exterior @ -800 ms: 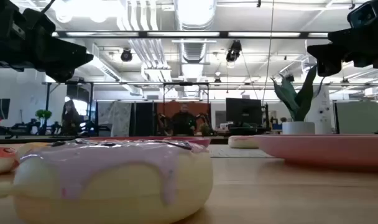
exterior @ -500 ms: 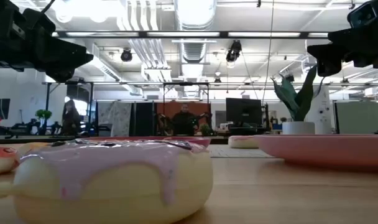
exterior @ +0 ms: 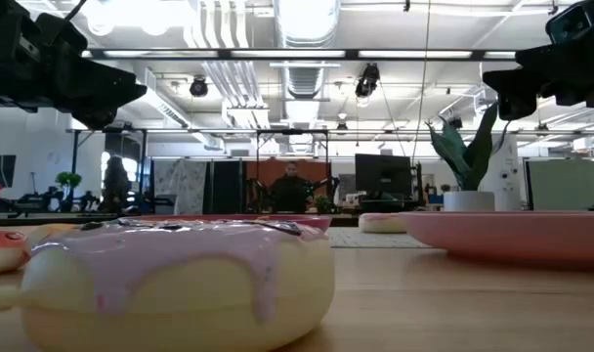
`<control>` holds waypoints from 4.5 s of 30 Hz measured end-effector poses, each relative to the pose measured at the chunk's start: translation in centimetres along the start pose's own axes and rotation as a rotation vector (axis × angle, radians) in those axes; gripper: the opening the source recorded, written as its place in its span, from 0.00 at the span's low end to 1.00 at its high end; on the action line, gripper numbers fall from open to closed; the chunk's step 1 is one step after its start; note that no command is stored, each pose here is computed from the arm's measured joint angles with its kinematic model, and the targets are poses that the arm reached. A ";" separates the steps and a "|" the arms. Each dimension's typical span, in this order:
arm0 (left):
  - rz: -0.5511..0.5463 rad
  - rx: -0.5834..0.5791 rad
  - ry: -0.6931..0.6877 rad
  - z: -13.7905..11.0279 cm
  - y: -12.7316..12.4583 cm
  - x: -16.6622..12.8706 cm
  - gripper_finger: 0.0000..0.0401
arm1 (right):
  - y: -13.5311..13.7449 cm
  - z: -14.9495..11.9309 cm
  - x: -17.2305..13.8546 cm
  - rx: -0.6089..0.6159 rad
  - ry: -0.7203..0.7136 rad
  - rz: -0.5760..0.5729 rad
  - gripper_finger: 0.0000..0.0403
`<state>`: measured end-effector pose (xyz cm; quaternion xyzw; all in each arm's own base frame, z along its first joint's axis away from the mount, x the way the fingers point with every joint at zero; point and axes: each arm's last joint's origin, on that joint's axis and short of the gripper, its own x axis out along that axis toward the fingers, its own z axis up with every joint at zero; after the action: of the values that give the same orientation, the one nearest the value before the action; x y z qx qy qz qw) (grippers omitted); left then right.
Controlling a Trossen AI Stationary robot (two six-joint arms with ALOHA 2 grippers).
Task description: Pick & Place donuts
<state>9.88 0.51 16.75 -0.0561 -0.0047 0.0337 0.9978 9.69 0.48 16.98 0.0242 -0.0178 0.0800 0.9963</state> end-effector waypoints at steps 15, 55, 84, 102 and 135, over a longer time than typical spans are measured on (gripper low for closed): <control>0.000 0.000 0.000 0.0 0.0 0.0 0.28 | 0.0 0.0 0.0 0.000 0.000 0.000 0.55; 0.000 0.000 0.000 0.0 0.0 0.0 0.28 | 0.0 0.1 0.0 -0.051 -0.006 0.000 0.55; -0.001 0.000 0.002 0.0 0.0 0.0 0.28 | -1.6 3.9 0.1 0.956 -0.677 -0.361 0.55; 0.001 0.000 0.003 0.0 0.0 0.0 0.28 | -2.0 6.8 5.1 0.759 0.829 -0.841 0.55; 0.000 0.000 0.003 0.0 0.0 0.0 0.28 | -3.8 0.0 7.8 0.911 1.780 -0.709 0.55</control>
<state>9.88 0.51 16.72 -0.0561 -0.0031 0.0338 0.9978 18.04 -2.04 17.12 0.3319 0.7579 -0.2271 0.5136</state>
